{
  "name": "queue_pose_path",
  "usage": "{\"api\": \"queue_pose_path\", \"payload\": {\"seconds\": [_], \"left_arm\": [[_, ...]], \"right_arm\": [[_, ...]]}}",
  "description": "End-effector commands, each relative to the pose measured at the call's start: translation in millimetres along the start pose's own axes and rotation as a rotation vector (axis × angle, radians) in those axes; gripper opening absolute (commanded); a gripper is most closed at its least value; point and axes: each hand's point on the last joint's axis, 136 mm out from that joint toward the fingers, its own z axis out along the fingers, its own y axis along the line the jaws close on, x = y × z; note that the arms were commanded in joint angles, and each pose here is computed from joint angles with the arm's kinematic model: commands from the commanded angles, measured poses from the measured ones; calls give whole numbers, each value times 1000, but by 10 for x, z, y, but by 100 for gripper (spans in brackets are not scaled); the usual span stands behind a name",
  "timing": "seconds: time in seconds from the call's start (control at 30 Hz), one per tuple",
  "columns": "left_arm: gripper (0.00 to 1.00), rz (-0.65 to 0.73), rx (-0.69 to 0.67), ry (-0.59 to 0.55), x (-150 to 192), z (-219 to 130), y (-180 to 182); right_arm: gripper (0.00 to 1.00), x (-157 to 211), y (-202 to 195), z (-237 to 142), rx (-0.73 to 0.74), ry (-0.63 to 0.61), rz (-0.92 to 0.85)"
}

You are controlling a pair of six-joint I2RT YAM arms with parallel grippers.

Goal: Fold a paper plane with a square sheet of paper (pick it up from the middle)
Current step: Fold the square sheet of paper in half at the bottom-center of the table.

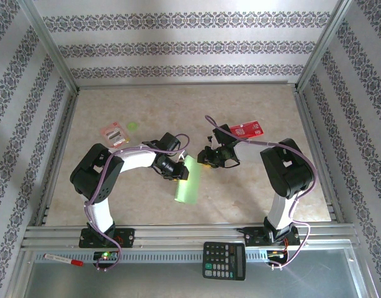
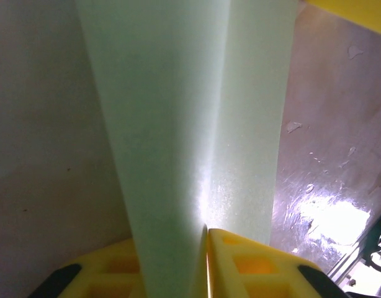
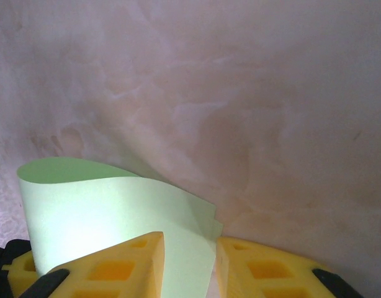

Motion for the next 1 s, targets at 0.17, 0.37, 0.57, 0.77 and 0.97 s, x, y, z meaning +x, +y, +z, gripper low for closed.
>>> {"api": "queue_pose_path", "payload": {"seconds": [0.17, 0.37, 0.57, 0.77, 0.97], "left_arm": [[19, -28, -89, 67, 145, 45, 232], [16, -26, -89, 81, 161, 67, 246], [15, -30, -90, 92, 177, 93, 264], [15, -27, -93, 108, 204, 108, 281], [19, -29, -111, 107, 212, 82, 302]], "right_arm": [[29, -115, 323, 180, -108, -13, -115], [30, -105, 336, 191, -112, 5, -120], [30, -116, 369, 217, -123, 11, -118], [29, -134, 376, 229, -125, 12, -115], [29, -139, 325, 195, -114, 1, -109]]}}
